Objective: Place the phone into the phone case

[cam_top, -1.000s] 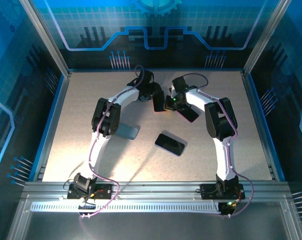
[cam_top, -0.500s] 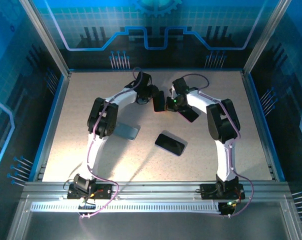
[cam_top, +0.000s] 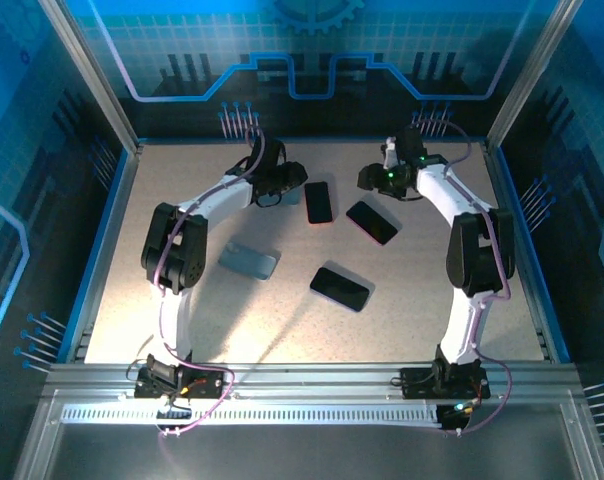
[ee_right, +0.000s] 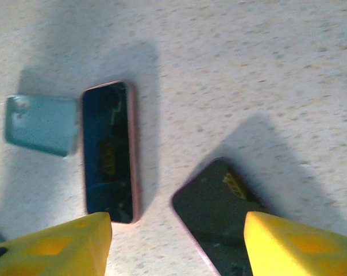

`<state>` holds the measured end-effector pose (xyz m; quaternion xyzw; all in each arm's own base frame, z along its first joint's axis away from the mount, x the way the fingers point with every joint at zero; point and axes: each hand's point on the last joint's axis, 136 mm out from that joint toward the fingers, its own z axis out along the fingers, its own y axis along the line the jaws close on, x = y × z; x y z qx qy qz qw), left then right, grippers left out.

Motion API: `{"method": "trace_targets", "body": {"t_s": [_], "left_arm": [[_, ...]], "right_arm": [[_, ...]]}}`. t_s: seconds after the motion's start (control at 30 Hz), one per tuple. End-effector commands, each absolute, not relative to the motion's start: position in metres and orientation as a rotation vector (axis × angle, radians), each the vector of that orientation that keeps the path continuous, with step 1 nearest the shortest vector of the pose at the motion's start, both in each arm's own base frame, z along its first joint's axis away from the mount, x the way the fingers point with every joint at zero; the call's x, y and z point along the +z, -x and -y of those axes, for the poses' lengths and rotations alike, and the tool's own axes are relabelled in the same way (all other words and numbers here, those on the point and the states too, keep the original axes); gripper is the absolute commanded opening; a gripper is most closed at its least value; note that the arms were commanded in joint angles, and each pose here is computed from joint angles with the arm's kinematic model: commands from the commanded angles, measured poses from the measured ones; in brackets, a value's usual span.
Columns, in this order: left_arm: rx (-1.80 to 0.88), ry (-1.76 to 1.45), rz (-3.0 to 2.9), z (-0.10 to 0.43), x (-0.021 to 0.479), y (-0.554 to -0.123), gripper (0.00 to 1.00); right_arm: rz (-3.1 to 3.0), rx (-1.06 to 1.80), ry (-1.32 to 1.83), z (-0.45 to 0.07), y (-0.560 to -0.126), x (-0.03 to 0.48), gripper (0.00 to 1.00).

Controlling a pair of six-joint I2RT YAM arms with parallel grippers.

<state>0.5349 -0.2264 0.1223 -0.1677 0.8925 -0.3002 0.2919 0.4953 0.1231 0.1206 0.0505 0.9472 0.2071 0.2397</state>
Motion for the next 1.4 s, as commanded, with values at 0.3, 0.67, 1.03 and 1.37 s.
{"method": "trace_targets", "body": {"t_s": [0.3,0.67,1.03,1.37], "left_arm": [[-0.681,0.458,-2.508,0.194,0.054,-0.551,0.39],[-0.637,0.464,-2.572,0.181,0.03,-0.538,0.39],[-0.582,0.503,-2.568,0.155,0.034,-0.51,0.38],[-0.627,0.489,-2.527,0.155,0.057,-0.498,0.38]], "right_arm": [[-2.812,0.422,-0.254,-0.082,-0.479,0.048,0.7],[-2.893,0.455,-0.264,-0.091,-0.442,0.027,0.77],[-2.912,0.534,-0.205,-0.122,-0.407,0.038,0.81],[-2.906,0.391,-0.079,-0.127,-0.401,0.049,0.86]]}}
